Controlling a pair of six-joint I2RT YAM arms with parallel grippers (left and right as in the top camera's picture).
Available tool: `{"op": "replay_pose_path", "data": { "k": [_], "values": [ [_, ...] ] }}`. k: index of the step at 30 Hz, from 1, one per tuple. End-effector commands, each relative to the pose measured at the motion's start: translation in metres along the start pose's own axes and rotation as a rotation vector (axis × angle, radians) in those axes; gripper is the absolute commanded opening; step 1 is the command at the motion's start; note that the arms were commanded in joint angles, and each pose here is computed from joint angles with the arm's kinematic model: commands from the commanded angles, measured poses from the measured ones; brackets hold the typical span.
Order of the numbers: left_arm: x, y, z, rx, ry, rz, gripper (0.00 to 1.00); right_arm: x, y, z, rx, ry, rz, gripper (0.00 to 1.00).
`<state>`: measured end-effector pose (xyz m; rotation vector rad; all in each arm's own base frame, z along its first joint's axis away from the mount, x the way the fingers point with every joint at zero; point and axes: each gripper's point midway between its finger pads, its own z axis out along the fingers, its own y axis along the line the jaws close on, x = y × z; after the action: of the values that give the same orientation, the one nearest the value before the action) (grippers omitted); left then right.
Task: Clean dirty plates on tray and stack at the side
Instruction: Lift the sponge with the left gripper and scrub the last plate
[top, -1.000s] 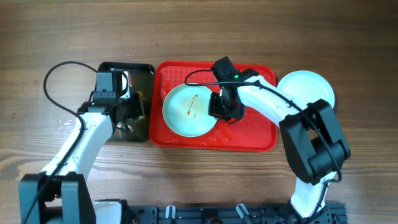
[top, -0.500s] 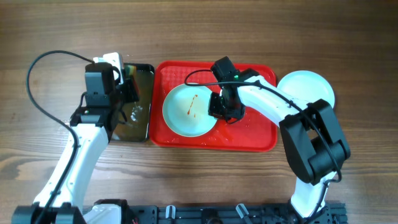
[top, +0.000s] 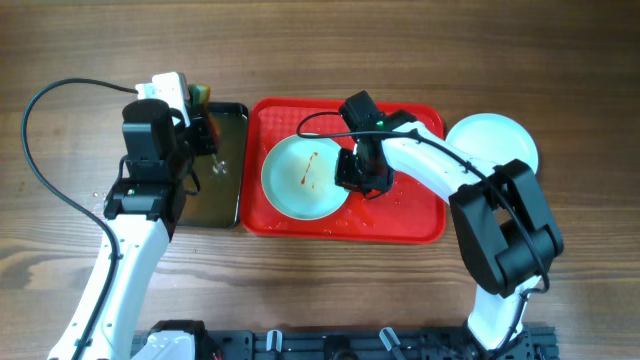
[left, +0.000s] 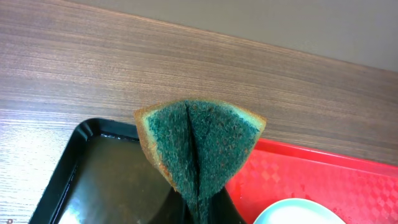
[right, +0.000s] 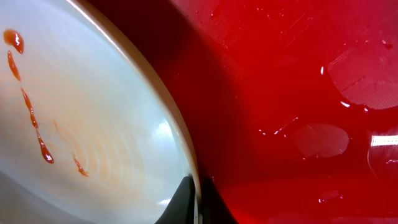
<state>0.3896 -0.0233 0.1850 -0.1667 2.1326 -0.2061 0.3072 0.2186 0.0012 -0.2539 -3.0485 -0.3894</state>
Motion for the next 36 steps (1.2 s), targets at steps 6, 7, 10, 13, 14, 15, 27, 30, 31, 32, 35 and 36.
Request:
{"op": "replay_pose_path", "data": {
  "k": [6, 7, 10, 13, 14, 15, 27, 30, 31, 32, 35, 36],
  "values": [
    [-0.011, -0.001, -0.006, -0.008, -0.038, 0.023, 0.04, 0.002, -0.023, 0.015, 0.098, -0.002, 0.005, 0.04],
    [-0.011, -0.001, -0.006, -0.008, -0.038, 0.023, 0.04, 0.002, -0.023, 0.015, 0.098, -0.002, 0.005, 0.04],
    [-0.011, -0.001, -0.006, -0.008, -0.038, 0.023, 0.04, 0.002, -0.023, 0.015, 0.098, -0.003, 0.005, 0.04],
    [-0.004, 0.0, -0.003, -0.012, -0.013, 0.022, 0.04, 0.002, -0.023, 0.015, 0.098, -0.002, 0.005, 0.04],
    [0.002, 0.002, -0.001, -0.017, 0.01, 0.021, 0.04, 0.001, -0.023, 0.015, 0.098, -0.003, 0.005, 0.04],
    [0.011, 0.004, 0.002, -0.025, 0.048, 0.019, 0.04, 0.001, -0.023, 0.015, 0.098, -0.003, 0.005, 0.04],
    [0.116, -0.028, 0.021, 0.193, 0.52, -0.074, 0.04, 0.003, -0.024, 0.015, 0.101, 0.002, -0.002, 0.04],
    [0.104, -0.084, 0.01, 0.467, 0.495, -0.072, 0.04, 0.003, -0.024, 0.015, 0.101, 0.002, -0.002, 0.04],
    [0.106, -0.104, 0.006, 0.55, 0.5, -0.06, 0.04, 0.003, -0.024, 0.015, 0.101, 0.002, -0.002, 0.04],
    [0.111, -0.115, 0.009, 0.564, 0.519, -0.08, 0.04, 0.003, -0.024, 0.015, 0.1, 0.002, -0.001, 0.04],
    [0.134, -0.143, 0.022, 0.626, 0.585, -0.114, 0.04, 0.003, -0.024, 0.015, 0.102, 0.004, -0.001, 0.04],
    [0.14, -0.156, 0.023, 0.7, 0.603, -0.116, 0.04, 0.003, -0.024, 0.015, 0.102, 0.004, -0.001, 0.04]
  ]
}}
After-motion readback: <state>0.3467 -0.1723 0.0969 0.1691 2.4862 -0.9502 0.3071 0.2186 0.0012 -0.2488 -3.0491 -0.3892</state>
